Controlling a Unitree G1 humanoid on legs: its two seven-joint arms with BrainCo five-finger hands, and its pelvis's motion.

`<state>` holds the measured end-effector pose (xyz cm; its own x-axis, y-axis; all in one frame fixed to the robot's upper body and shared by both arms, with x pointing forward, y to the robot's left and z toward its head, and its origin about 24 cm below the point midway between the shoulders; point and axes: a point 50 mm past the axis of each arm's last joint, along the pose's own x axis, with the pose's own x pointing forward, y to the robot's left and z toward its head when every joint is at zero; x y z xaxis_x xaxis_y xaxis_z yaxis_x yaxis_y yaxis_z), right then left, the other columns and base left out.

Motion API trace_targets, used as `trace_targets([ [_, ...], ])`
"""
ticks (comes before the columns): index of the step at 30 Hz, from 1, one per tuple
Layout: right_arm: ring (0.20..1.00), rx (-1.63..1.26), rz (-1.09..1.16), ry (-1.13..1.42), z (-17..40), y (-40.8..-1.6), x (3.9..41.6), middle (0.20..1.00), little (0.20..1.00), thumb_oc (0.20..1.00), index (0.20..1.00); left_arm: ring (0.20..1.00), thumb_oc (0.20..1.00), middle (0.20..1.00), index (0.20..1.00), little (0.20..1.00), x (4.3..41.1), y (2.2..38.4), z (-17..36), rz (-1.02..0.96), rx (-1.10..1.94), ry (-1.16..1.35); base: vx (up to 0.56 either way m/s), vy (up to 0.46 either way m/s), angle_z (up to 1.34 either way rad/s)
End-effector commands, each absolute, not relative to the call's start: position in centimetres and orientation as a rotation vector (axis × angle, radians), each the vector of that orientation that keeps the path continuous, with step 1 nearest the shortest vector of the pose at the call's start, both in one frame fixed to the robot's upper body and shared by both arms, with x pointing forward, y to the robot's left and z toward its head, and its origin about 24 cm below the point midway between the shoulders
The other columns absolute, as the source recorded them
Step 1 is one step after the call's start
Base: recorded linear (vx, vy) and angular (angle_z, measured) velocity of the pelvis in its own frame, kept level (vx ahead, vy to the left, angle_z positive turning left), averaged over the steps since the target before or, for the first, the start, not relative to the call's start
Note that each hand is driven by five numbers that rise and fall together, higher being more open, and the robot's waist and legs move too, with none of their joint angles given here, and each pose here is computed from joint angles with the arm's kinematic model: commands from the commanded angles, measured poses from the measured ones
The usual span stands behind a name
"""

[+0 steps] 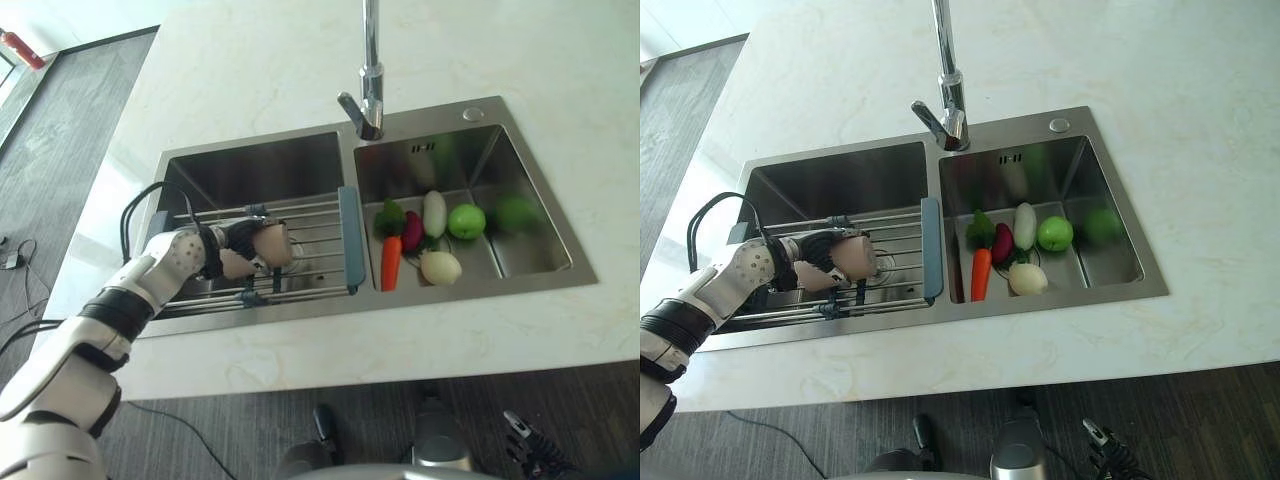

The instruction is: Place the dishes in the dishwasher.

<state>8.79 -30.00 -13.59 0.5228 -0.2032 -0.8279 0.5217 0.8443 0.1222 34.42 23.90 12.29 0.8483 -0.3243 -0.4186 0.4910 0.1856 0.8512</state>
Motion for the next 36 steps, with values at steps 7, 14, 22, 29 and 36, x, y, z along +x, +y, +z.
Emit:
trace_targets([
  [7, 1.000, 0.383, -0.442, 0.863, -13.0, -30.6, 10.0, 1.000, 1.000, 1.000, 1.000, 1.000, 1.000, 1.000, 1.000, 1.000, 35.6, 25.4, 16.0, -0.450, 1.353, 0.098, 0.00, 0.000, 0.00],
  [14, 1.000, 0.390, -0.447, 0.859, -13.0, -30.4, 10.0, 1.000, 1.000, 1.000, 1.000, 1.000, 1.000, 1.000, 1.000, 1.000, 35.2, 26.1, 16.1, -0.425, 1.379, 0.111, 0.00, 0.000, 0.00],
  [22, 1.000, 0.385, -0.446, 0.853, -13.0, -30.5, 10.2, 1.000, 1.000, 1.000, 1.000, 1.000, 1.000, 1.000, 1.000, 1.000, 35.0, 27.0, 15.7, -0.394, 1.402, 0.143, 0.00, 0.000, 0.00],
  [29, 1.000, 0.385, -0.448, 0.850, -12.9, -30.6, 10.2, 1.000, 1.000, 1.000, 1.000, 1.000, 1.000, 1.000, 1.000, 1.000, 34.9, 27.4, 15.2, -0.383, 1.408, 0.174, 0.00, 0.000, 0.00],
  [36, 1.000, 0.376, -0.444, 0.839, -12.7, -30.8, 10.5, 1.000, 1.000, 1.000, 1.000, 1.000, 1.000, 1.000, 1.000, 1.000, 34.9, 28.3, 14.4, -0.364, 1.448, 0.228, 0.00, 0.000, 0.00],
])
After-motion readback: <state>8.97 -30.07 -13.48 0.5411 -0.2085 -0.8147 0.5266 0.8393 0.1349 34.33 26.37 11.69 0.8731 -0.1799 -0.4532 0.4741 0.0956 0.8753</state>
